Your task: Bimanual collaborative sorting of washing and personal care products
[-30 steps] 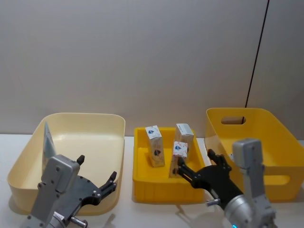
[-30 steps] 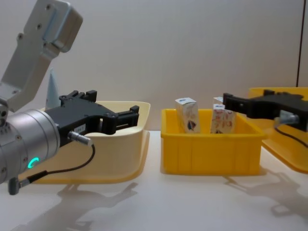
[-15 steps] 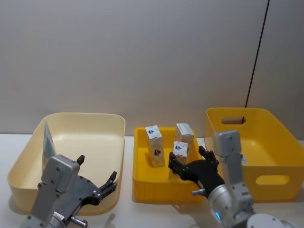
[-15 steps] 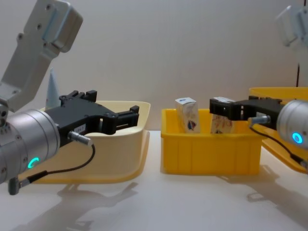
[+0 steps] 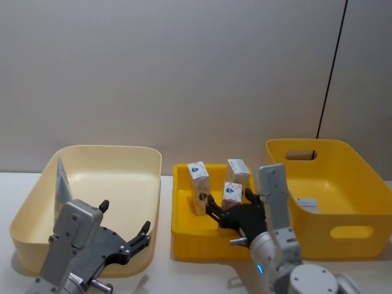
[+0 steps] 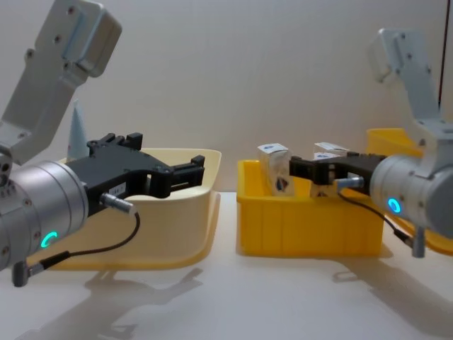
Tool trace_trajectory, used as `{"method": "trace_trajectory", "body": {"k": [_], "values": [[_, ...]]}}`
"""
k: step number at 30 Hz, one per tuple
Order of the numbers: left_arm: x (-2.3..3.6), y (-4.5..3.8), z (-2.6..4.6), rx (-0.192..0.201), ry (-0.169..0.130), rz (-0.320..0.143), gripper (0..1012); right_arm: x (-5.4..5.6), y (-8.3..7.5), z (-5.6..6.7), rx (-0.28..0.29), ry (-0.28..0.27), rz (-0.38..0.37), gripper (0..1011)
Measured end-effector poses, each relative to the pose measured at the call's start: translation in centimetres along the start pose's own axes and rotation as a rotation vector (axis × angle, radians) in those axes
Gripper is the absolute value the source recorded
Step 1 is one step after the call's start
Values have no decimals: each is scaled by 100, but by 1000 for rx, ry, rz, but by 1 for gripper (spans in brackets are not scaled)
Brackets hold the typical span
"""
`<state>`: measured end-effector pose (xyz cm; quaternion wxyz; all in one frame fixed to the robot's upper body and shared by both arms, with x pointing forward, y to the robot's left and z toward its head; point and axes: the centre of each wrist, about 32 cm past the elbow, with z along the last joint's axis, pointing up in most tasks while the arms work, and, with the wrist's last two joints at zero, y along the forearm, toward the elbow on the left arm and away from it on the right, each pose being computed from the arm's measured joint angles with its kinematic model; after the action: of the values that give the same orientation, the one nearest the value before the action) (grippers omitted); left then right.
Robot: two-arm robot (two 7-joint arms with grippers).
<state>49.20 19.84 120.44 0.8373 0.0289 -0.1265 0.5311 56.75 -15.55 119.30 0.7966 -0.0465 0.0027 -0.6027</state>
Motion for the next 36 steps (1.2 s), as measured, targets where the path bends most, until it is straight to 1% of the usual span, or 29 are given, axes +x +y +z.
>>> {"method": "trace_trajectory", "body": {"k": [5, 8, 9, 10, 11, 13, 16, 17, 20, 22, 23, 27, 33, 36], "values": [[0, 0, 0, 0, 0, 0, 1003, -46, 61, -7, -10, -1, -6, 1001], [0, 0, 0, 0, 0, 0, 1003, -75, 96, -11, -15, -2, -9, 933], [0, 0, 0, 0, 0, 0, 1003, -75, 96, -11, -15, -2, -9, 933], [0, 0, 0, 0, 0, 0, 1003, -84, 107, -13, -18, -3, -10, 890], [0, 0, 0, 0, 0, 0, 1003, -88, 112, -12, -18, -2, -11, 881], [0, 0, 0, 0, 0, 0, 1003, -99, 125, -13, -20, -3, -11, 810], [0, 0, 0, 0, 0, 0, 1003, -109, 136, -12, -22, -4, -12, 756], [0, 0, 0, 0, 0, 0, 1003, -114, 143, -12, -22, -5, -12, 701], [0, 0, 0, 0, 0, 0, 1003, -123, 153, -12, -23, -5, -14, 598], [0, 0, 0, 0, 0, 0, 1003, -128, 159, -12, -24, -5, -14, 564], [0, 0, 0, 0, 0, 0, 1003, -129, 161, -12, -25, -5, -15, 522], [0, 0, 0, 0, 0, 0, 1003, -136, 169, -13, -26, -5, -15, 476], [0, 0, 0, 0, 0, 0, 1004, -133, 169, -15, -23, -8, -14, 457], [0, 0, 0, 0, 0, 0, 1003, -122, 163, -11, -7, -13, -8, 455]]}}
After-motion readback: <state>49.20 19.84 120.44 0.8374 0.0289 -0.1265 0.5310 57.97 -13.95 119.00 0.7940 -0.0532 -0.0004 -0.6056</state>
